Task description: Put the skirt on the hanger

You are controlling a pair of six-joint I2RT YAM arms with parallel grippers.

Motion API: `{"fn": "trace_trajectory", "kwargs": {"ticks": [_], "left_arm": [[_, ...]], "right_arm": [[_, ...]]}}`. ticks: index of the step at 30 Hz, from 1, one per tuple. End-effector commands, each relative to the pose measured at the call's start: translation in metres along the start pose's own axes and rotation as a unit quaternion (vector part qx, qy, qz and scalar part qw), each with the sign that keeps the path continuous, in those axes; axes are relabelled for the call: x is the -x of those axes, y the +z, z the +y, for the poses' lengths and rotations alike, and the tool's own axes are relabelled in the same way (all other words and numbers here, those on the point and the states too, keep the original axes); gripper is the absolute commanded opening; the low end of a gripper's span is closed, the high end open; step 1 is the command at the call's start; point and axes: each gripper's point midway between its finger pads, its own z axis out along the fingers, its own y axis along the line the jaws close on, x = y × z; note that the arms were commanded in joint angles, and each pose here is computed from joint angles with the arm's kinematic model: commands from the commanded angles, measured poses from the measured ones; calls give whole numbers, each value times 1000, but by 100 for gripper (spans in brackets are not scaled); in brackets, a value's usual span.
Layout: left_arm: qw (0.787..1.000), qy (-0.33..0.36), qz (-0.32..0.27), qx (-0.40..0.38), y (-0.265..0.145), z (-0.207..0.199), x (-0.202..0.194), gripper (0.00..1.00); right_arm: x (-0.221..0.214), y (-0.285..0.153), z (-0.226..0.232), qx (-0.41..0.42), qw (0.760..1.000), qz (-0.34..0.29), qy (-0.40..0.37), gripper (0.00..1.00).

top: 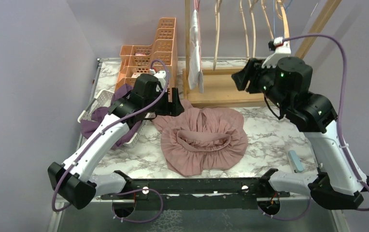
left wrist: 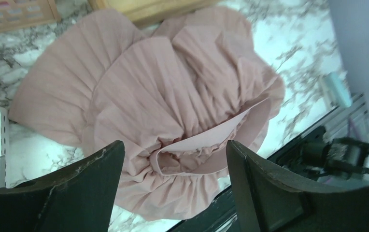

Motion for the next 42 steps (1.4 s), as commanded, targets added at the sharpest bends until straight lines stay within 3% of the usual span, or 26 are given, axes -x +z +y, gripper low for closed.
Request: {"fn": "trace_trajectory", "kwargs": {"ticks": [1, 6, 13, 20, 24, 31, 37, 42], "left_arm": [[993, 24, -118, -9, -32, -13, 50, 85], [985, 28, -163, -39, -47, -28, 65, 91], [984, 25, -168, -63, -51, -37, 69, 91], [983, 19, -159, -85, -49, -45, 66, 91], [983, 11, -153, -101, -50, -51, 65, 91], [984, 0, -138, -115, -47, -54, 56, 91], [983, -2, -138, -118, -49, -55, 54, 91], [984, -3, -137, -117, -48, -54, 53, 91]], "right_arm": [[50, -2, -15, -72, 996, -51, -2, 59], [113, -10, -34, -150, 978, -140, -35, 63], [173, -5, -64, -248, 941, -215, -87, 66], [213, 8, -103, -273, 927, -241, -90, 72], [225, 4, -147, -302, 917, -252, -61, 71], [215, 12, -214, -278, 934, -225, -9, 60], [185, 53, -212, -184, 971, -155, -2, 61], [168, 79, -212, -149, 982, -119, 1, 65]]}}
